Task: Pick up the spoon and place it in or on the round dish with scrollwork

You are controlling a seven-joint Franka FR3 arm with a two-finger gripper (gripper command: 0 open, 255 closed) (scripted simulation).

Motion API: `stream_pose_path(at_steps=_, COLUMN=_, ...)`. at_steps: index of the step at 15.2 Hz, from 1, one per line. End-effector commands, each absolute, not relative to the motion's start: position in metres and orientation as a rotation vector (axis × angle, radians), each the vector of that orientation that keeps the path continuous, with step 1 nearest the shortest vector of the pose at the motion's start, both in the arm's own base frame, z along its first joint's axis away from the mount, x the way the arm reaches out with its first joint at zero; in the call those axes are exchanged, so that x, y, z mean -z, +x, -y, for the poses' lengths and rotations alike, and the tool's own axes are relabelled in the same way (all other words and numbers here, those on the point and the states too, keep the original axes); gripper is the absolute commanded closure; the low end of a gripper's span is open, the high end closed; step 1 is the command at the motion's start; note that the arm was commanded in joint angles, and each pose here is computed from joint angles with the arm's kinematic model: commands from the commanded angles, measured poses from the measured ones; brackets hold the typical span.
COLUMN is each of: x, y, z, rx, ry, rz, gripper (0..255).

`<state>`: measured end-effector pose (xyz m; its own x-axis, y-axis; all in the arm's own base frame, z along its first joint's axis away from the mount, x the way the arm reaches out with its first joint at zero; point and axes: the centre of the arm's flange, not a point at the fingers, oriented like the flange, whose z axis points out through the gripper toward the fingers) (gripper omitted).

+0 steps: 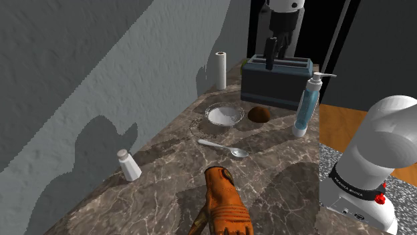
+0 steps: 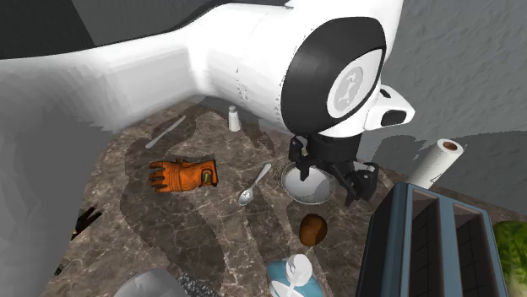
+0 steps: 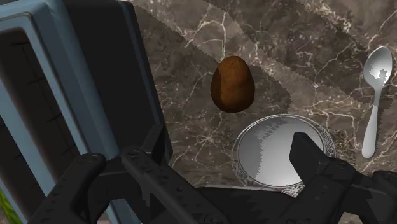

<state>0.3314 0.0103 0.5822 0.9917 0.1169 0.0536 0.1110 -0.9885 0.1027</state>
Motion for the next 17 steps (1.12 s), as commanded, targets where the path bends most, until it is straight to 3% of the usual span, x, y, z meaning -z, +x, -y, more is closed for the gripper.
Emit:
stream_pose_path(at_steps=1, x=-0.582, y=0.331, z=-0.01, rx=-0.091, ry=3.036, rz=-0.174, gripper=0)
stream_pose_path(at_steps=17, x=-0.439, y=0.336, z=-0.14, rx=-0.258, ry=3.18, rz=-0.206, gripper=0)
